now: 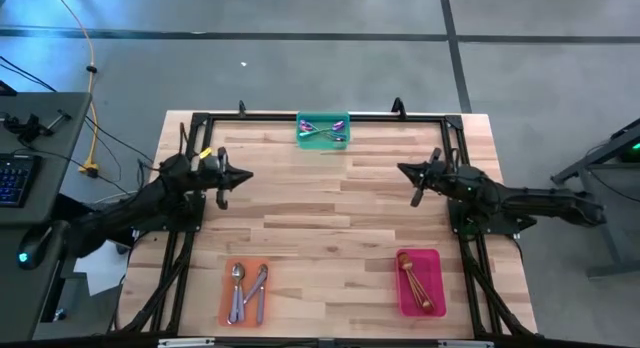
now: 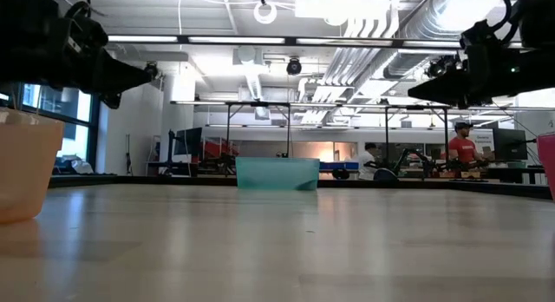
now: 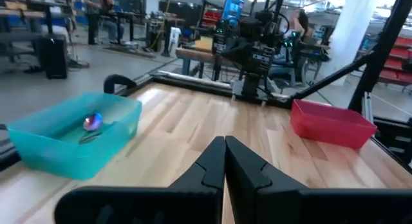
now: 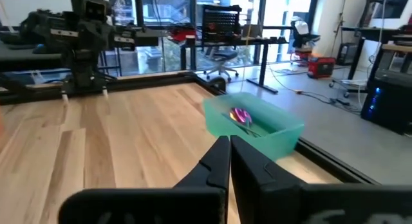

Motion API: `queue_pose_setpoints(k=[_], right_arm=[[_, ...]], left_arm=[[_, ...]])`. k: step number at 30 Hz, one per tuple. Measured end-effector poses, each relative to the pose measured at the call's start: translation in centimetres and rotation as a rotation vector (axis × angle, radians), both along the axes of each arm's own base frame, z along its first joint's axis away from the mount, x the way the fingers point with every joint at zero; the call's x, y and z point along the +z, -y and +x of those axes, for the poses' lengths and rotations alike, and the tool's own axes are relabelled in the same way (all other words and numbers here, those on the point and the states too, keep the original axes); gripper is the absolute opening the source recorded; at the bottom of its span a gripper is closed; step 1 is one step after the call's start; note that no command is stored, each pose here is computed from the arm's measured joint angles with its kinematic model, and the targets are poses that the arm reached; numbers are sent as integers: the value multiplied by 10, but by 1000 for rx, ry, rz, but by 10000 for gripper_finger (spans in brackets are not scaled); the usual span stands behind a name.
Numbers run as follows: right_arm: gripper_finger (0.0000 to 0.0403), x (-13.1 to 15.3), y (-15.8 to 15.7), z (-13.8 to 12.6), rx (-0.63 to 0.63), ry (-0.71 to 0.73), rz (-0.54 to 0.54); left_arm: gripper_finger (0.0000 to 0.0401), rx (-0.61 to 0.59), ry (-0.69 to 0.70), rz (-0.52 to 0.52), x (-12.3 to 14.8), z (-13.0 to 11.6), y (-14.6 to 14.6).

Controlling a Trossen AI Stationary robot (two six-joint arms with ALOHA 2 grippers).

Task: Sort silverware by color (type)
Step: Return to Home Position

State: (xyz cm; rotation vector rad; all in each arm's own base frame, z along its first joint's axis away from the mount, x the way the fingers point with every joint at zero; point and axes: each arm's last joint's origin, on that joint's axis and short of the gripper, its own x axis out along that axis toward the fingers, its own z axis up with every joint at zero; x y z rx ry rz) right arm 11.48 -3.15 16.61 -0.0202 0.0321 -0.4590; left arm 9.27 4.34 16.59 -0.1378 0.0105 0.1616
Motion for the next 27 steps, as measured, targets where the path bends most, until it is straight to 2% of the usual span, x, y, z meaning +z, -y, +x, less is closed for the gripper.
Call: queue_pose_setpoints(k=[4, 8, 12, 14, 16, 23, 27], right_arm=[[0, -1, -2, -8, -4, 0, 22], [0, -1, -3, -17, -35, 17, 33], [0, 6, -7, -22, -6, 87, -34], [0, 7, -6, -22, -41, 79, -53], [0, 6, -6, -22, -80, 69, -48], [0, 6, -6, -22, -85, 106, 3], [0, 6, -6, -23, -124, 102, -2]], left_arm=[[0, 4, 78, 48, 8, -7, 2], [0, -9, 64, 50, 8, -8, 1], [0, -53, 72, 53, 9, -9, 1], [0, -49, 79, 62, 9, -9, 1], [0, -14, 89, 51, 9, -9, -1], [0, 264, 86, -33, 6, -10, -6], [0, 277, 76, -39, 4, -7, -3]])
